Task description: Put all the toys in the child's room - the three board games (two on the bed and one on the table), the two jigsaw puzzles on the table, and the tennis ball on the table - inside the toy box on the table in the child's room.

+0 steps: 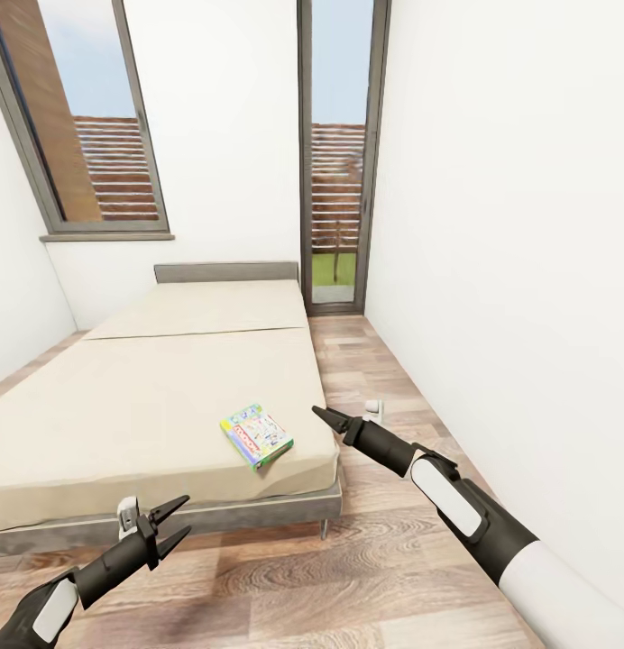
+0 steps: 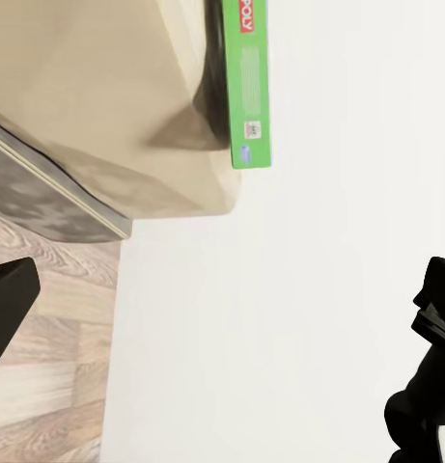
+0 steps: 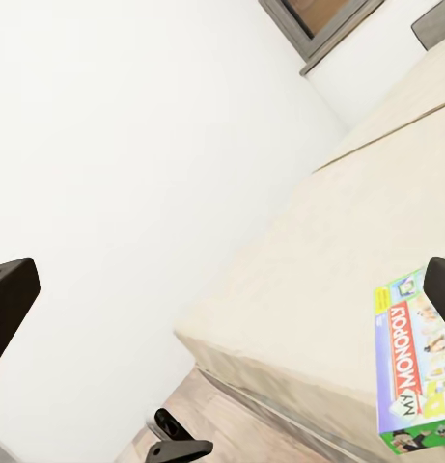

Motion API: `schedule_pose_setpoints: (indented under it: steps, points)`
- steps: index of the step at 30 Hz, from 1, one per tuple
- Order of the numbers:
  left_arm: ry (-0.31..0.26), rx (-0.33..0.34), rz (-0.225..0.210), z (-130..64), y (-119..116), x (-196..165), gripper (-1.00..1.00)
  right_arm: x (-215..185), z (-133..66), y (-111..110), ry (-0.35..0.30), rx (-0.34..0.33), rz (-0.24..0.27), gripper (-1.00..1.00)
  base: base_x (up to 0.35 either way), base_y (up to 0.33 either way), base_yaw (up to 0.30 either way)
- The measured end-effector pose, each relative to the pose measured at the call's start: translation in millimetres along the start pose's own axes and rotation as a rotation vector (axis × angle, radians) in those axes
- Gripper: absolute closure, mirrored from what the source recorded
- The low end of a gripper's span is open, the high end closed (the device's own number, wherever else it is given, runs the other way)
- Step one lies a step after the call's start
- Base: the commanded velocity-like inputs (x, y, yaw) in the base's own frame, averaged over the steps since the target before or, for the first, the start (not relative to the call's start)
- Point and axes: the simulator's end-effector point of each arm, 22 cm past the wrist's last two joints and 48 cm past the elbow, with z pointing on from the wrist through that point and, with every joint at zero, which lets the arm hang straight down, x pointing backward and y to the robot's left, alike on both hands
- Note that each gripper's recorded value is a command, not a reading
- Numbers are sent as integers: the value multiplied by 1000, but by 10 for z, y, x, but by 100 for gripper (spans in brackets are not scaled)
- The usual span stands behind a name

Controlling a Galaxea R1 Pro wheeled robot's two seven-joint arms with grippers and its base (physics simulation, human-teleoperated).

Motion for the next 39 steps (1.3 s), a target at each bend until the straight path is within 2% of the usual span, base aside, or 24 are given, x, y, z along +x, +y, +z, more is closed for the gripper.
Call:
schedule_pose_setpoints:
  steps: [11,39]
  points:
    - [1,-1,-2,0,2,3,-100,2,0,0,0,0,0,-100,0,-125,0]
    - [-25,11,-2,-24,-23,-64,-100,1,-1,0,0,0,0,-100,50,-25,0]
